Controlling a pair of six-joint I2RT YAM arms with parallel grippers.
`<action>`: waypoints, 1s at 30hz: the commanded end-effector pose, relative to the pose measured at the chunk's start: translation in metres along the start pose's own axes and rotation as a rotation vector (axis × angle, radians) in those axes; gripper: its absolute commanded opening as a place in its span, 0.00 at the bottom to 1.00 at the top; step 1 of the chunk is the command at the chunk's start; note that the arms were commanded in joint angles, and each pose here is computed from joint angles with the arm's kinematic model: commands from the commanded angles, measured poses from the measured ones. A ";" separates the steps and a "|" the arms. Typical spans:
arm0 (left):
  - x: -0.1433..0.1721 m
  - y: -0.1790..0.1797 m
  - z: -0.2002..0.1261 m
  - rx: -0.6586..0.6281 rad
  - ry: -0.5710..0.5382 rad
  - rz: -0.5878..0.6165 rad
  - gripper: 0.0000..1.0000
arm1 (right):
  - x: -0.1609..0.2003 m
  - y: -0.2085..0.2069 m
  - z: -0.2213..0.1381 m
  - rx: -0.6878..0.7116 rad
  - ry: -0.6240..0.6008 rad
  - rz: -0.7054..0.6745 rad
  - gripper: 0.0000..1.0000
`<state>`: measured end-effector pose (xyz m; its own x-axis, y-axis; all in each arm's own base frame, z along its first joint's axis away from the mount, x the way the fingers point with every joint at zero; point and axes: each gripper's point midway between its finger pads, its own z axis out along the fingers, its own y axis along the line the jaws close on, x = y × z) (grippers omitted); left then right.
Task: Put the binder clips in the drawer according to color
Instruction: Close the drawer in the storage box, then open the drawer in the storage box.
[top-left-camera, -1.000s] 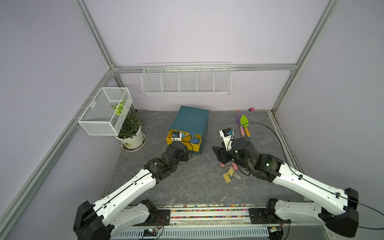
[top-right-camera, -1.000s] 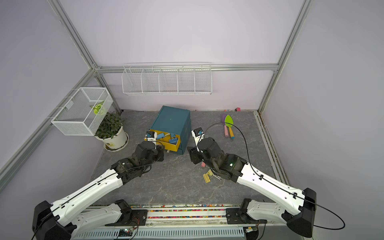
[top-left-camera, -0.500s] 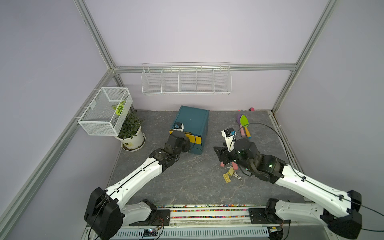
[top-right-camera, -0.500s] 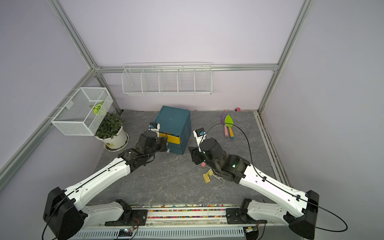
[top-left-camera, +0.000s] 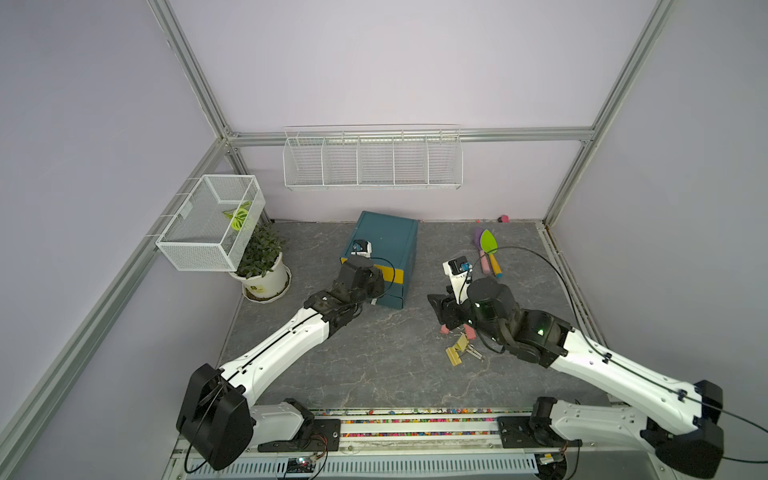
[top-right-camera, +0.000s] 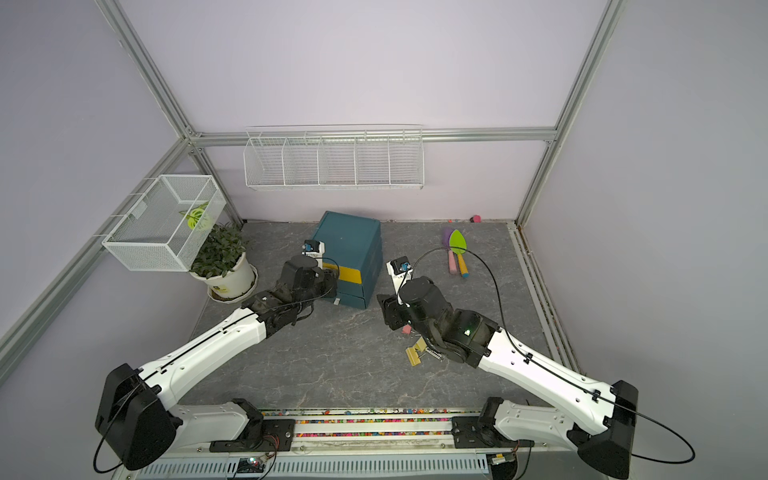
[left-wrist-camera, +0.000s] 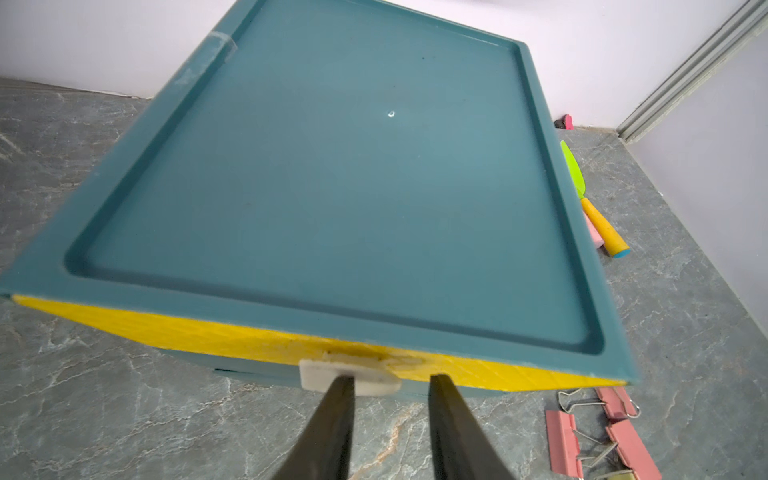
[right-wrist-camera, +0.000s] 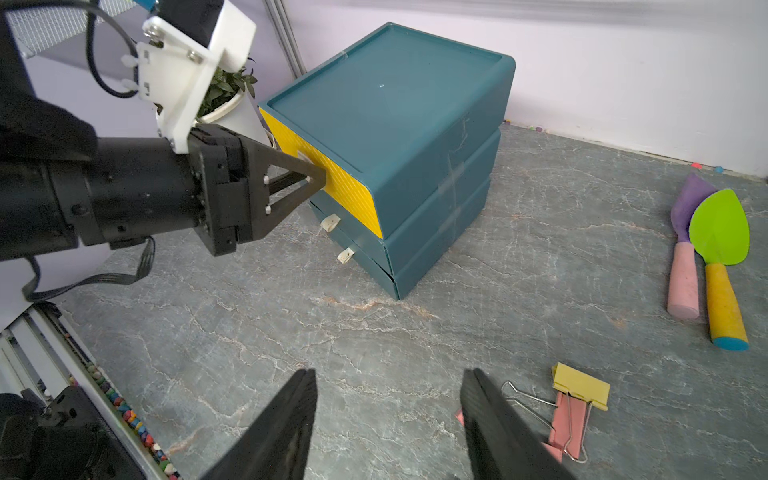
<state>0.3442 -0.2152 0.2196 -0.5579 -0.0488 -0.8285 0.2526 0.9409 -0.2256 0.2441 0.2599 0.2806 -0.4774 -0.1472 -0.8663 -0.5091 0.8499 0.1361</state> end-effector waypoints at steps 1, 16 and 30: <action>-0.003 0.002 -0.009 0.020 -0.025 -0.042 0.46 | 0.009 -0.010 -0.003 0.034 0.010 0.013 0.62; 0.049 0.032 0.006 0.127 0.045 -0.280 0.44 | 0.025 -0.026 0.002 0.051 0.035 0.055 0.61; 0.068 0.036 0.007 0.253 0.069 -0.751 0.45 | 0.023 -0.029 0.001 0.050 0.032 0.063 0.61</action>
<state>0.3182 -0.1850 0.1374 -0.7139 -0.5208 -0.4681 -0.0132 0.6784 -0.7346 0.2504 0.2366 0.2589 -0.5198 -0.1217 -0.8456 -0.4491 0.8810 0.1493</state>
